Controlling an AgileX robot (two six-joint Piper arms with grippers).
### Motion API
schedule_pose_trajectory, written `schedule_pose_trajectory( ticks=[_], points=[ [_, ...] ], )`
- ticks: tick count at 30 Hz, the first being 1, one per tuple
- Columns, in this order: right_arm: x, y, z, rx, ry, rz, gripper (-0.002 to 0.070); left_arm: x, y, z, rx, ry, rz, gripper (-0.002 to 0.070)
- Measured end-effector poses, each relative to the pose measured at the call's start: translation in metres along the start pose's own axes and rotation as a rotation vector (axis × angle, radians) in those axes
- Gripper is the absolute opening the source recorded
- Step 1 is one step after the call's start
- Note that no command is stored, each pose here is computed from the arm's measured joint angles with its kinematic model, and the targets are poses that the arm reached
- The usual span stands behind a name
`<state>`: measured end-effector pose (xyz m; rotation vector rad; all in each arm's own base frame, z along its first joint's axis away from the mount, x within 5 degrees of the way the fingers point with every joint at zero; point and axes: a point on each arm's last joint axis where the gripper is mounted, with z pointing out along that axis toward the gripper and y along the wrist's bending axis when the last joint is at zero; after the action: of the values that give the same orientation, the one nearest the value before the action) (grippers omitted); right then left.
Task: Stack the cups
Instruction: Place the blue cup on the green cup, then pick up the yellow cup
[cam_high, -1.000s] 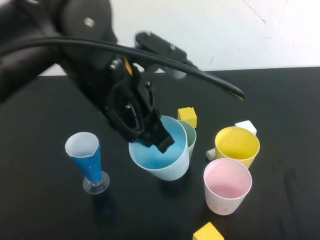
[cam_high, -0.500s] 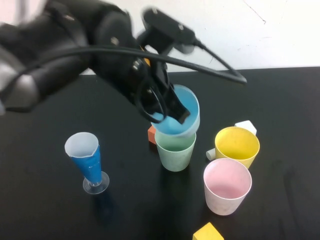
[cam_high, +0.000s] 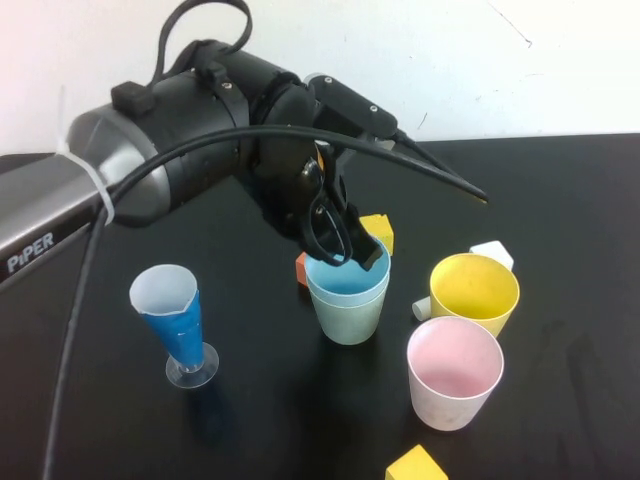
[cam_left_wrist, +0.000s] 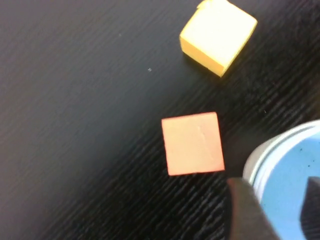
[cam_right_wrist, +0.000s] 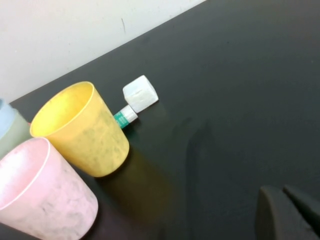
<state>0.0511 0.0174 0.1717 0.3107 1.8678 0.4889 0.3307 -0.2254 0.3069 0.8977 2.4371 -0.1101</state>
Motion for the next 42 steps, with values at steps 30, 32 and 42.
schedule_pose_trajectory(
  ticks=[30,32,42],
  points=[
    [-0.186,0.107,0.062,-0.323,0.668,-0.723,-0.0003,0.116,0.001,-0.147,-0.042,-0.221,0.019,0.0002],
    [-0.191,0.112,0.078,-0.366,0.738,-0.739,-0.0003,0.141,-0.002,-0.142,-0.04,-0.216,0.017,0.0002],
    [-0.19,0.159,0.166,-0.359,0.968,-0.973,-0.0003,0.22,-0.014,-0.13,-0.032,-0.326,-0.072,0.0002]
  ],
)
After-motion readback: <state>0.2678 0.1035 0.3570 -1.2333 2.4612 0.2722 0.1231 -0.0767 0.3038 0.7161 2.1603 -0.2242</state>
